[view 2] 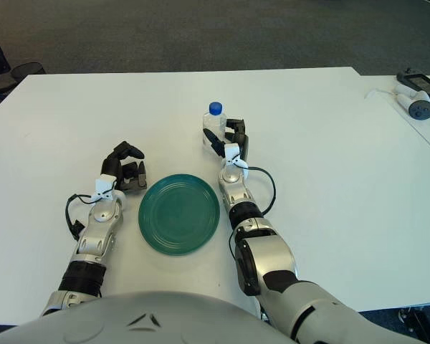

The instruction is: Put the bottle into the plate.

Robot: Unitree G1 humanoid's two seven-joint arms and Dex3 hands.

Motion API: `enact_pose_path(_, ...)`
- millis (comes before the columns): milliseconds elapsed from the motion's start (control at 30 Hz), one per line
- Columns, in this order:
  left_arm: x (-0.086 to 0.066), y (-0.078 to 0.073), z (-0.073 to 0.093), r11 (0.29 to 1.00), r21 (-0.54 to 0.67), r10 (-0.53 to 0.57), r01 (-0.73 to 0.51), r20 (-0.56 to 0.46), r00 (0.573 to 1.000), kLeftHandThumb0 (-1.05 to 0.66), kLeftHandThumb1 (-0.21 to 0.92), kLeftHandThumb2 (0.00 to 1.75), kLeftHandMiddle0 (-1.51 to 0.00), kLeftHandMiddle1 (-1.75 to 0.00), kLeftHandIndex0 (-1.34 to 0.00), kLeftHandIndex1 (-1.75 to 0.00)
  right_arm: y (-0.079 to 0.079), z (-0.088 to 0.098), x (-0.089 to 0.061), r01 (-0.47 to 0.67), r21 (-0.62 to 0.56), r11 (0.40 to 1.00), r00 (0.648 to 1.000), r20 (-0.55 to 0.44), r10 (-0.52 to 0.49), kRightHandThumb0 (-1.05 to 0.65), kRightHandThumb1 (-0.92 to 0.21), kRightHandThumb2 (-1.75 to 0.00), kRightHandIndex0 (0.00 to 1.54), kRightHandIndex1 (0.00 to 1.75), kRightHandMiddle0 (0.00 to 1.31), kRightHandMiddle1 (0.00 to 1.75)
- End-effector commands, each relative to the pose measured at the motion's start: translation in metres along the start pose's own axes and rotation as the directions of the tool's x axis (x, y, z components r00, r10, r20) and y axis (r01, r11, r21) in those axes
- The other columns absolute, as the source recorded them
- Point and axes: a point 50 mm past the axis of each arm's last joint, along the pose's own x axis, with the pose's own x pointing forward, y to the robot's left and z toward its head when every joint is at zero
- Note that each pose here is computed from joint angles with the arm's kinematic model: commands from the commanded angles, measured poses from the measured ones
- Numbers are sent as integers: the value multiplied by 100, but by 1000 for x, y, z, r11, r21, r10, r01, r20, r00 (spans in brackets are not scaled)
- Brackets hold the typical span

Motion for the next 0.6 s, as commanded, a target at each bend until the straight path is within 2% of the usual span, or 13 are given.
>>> enact_pose_path(0, -7, 6, -20, 999, 40, 20, -16, -101, 995, -52, 18, 148, -125, -175, -72, -175, 5, -14, -11, 45, 34, 998, 996, -81, -42, -20, -52, -81, 102, 174, 84, 174)
enact_pose_path(133, -7, 6, -20, 999, 38, 16, -12, -100, 995, -52, 17, 149, -125, -175, -72, -175, 5, -14, -12, 58, 56, 997, 996, -75, -53, -17, -42, -102, 107, 175, 89, 175)
enact_pose_path(567, -7, 6, -19, 999, 32, 10, -7, -93, 996, -53, 17, 149, -126, -175, -73, -175, 3, -16, -15, 43, 65, 997, 998, -42, -41, -16, -38, -112, 109, 175, 92, 175)
